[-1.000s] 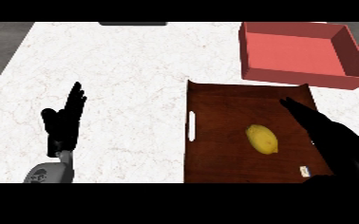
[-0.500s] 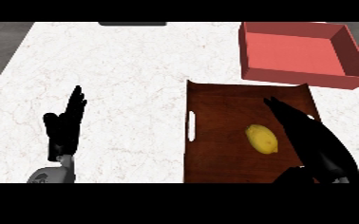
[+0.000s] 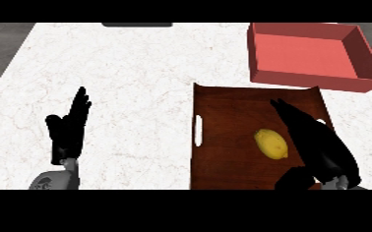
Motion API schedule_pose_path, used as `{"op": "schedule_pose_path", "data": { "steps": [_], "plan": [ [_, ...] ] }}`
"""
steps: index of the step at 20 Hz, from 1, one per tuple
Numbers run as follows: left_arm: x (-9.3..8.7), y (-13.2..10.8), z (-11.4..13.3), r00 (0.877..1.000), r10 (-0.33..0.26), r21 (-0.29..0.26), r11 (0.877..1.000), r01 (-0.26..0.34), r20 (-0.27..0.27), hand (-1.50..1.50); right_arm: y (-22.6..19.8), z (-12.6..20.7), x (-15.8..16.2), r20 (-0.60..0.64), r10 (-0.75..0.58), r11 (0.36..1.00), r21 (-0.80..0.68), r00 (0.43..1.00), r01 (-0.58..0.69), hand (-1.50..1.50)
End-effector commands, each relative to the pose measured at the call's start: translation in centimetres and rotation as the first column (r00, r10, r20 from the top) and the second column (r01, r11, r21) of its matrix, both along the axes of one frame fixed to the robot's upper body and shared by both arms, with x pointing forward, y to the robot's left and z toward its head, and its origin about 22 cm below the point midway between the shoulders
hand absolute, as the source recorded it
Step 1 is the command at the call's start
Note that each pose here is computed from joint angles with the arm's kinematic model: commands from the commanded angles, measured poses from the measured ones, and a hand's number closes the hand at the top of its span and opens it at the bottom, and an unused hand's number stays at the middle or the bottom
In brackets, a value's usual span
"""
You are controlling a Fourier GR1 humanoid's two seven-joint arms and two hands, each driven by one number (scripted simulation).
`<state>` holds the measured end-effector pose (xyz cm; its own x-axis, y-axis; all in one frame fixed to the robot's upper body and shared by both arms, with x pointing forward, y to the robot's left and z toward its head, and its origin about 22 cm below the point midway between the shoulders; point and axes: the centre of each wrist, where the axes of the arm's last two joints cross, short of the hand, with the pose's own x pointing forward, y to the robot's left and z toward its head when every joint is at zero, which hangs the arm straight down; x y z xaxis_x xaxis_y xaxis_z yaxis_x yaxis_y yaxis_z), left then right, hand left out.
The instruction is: Pick the lemon from the tray and place it in the cardboard box
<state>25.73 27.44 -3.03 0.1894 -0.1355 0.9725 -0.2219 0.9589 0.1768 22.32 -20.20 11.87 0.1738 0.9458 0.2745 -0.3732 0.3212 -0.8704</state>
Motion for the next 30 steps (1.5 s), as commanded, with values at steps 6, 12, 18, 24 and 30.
{"op": "schedule_pose_path", "data": {
  "steps": [6,12,18,24,30],
  "plan": [
    [0.5,0.6,-1.0,1.0,0.0,0.013,1.0,0.0,0.009,0.0,0.7,-1.2,1.4,-0.032,-0.042,0.998,-0.047,0.999,0.041,-1.5],
    [0.0,-0.7,0.4,1.0,0.004,0.011,1.0,-0.004,0.003,0.0,-1.8,-2.0,3.7,-0.079,-0.038,0.996,-0.08,0.996,0.032,-1.5],
    [-0.4,-0.1,1.3,1.0,0.003,0.018,1.0,-0.003,0.008,0.0,-1.9,-3.9,3.0,-0.054,-0.028,0.995,-0.095,0.998,0.022,-1.5],
    [1.2,0.6,1.3,1.0,0.006,0.005,1.0,-0.006,0.009,0.0,1.1,-7.3,3.4,-0.085,-0.015,0.993,-0.117,0.996,0.005,-1.5],
    [0.6,0.5,-0.2,1.0,0.0,0.004,1.0,0.0,0.009,0.0,-1.3,-8.4,3.8,-0.081,-0.023,0.995,-0.096,0.996,0.015,-1.5]
  ]
}}
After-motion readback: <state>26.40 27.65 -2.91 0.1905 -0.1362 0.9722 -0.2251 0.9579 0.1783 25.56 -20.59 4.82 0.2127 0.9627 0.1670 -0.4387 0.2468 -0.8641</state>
